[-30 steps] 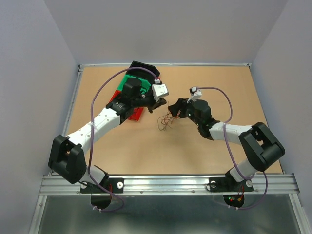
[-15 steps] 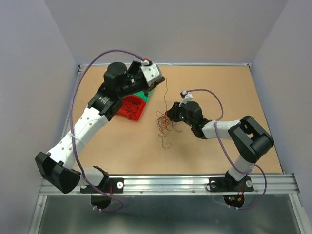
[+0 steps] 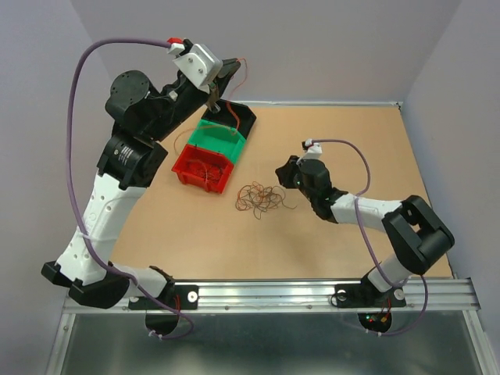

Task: Untangle the cables

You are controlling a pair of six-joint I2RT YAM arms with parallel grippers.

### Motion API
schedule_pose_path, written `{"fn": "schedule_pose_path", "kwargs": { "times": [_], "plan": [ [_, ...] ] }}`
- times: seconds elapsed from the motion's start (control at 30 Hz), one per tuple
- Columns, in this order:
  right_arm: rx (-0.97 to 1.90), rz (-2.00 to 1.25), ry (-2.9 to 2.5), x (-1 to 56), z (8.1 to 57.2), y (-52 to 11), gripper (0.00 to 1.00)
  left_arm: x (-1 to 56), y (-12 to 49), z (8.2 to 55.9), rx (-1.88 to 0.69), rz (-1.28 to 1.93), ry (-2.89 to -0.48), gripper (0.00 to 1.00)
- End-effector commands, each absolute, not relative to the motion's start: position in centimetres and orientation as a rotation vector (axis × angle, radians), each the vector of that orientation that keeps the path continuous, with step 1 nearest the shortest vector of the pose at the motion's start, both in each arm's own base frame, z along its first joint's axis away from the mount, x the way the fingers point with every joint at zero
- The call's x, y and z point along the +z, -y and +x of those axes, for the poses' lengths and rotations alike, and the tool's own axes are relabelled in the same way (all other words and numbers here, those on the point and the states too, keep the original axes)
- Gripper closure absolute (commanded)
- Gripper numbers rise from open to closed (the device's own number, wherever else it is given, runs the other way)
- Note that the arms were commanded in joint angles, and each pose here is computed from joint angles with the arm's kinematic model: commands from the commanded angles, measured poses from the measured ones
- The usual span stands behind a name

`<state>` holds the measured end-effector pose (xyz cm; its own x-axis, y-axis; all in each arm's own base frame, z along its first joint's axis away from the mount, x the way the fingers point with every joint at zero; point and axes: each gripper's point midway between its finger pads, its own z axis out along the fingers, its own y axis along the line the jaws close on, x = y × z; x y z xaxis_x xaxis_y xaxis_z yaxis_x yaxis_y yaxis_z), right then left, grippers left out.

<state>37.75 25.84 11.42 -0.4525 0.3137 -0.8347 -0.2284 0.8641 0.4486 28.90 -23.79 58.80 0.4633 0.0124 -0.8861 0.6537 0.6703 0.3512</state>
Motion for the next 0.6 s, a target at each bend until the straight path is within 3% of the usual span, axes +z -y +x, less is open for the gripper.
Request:
{"fn": "schedule_pose_path", "kwargs": {
  "times": [0.0,0.03,0.1,0.17,0.57],
  "plan": [
    [0.601,0.107,-1.793,16.7,38.0,-24.4,0.74,59.1,23.2,29.1,-0.445,0.712,-1.057,1.0],
    [0.598,0.107,-1.788,16.8,37.8,-24.1,0.62,59.3,23.1,29.1,-0.436,0.707,-1.054,1.0],
    [0.609,0.113,-1.761,17.9,37.5,-23.9,0.48,59.6,22.6,29.2,-0.413,0.69,-1.056,1.0],
    [0.609,0.114,-1.757,18.1,37.3,-23.6,0.43,59.2,22.1,30.0,-0.372,0.666,-1.078,1.0],
    [0.597,0.148,-1.728,18.9,37.0,-22.8,0.38,51.0,21.2,41.2,-0.138,0.573,-1.326,1.0]
  ]
}}
